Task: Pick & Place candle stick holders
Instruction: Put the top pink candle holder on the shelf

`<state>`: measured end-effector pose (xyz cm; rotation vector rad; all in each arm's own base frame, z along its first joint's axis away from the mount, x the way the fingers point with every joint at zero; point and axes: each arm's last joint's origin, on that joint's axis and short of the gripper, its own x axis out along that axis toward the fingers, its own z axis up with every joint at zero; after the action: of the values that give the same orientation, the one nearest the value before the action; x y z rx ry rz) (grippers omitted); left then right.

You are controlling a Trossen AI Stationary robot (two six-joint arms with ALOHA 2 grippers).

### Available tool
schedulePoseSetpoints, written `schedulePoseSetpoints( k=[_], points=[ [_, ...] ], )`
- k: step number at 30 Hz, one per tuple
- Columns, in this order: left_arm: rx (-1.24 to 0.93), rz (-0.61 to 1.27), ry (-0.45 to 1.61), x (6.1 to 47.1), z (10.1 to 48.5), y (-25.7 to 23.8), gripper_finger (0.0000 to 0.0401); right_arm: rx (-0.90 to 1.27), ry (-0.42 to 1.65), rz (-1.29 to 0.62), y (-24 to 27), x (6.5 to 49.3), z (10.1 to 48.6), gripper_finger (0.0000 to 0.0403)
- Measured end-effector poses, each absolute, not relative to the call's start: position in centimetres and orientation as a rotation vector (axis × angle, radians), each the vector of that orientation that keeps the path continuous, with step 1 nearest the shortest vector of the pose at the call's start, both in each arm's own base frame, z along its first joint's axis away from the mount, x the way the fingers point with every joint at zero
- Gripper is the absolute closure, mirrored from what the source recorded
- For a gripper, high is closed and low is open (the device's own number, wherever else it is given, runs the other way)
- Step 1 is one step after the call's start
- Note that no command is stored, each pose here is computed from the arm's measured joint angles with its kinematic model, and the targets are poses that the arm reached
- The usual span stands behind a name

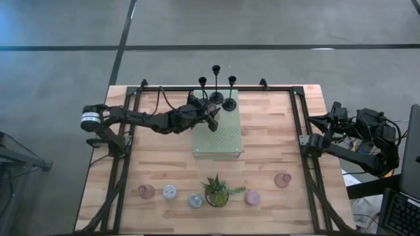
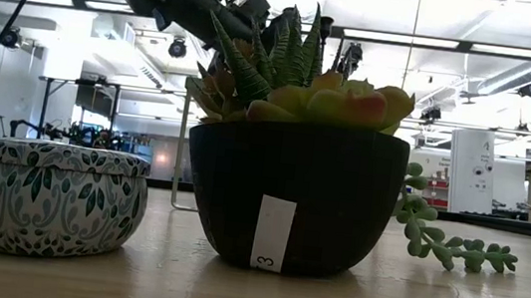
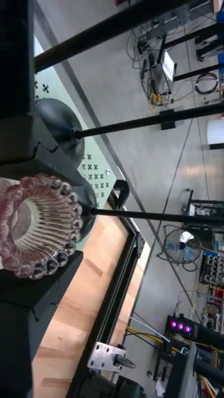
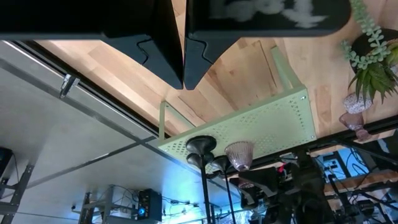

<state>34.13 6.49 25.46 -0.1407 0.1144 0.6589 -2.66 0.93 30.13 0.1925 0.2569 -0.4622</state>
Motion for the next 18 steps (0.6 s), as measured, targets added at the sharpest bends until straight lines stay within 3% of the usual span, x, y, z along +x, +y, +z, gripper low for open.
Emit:
schedulePoseSetpoints(
  k=[18],
  points=[
    [-0.061,0.609,0.083,34.22,26.0,6.99,0.0209,0.192,0.257,-0.462,0.93,-2.66,30.13,0.0394]
  ],
)
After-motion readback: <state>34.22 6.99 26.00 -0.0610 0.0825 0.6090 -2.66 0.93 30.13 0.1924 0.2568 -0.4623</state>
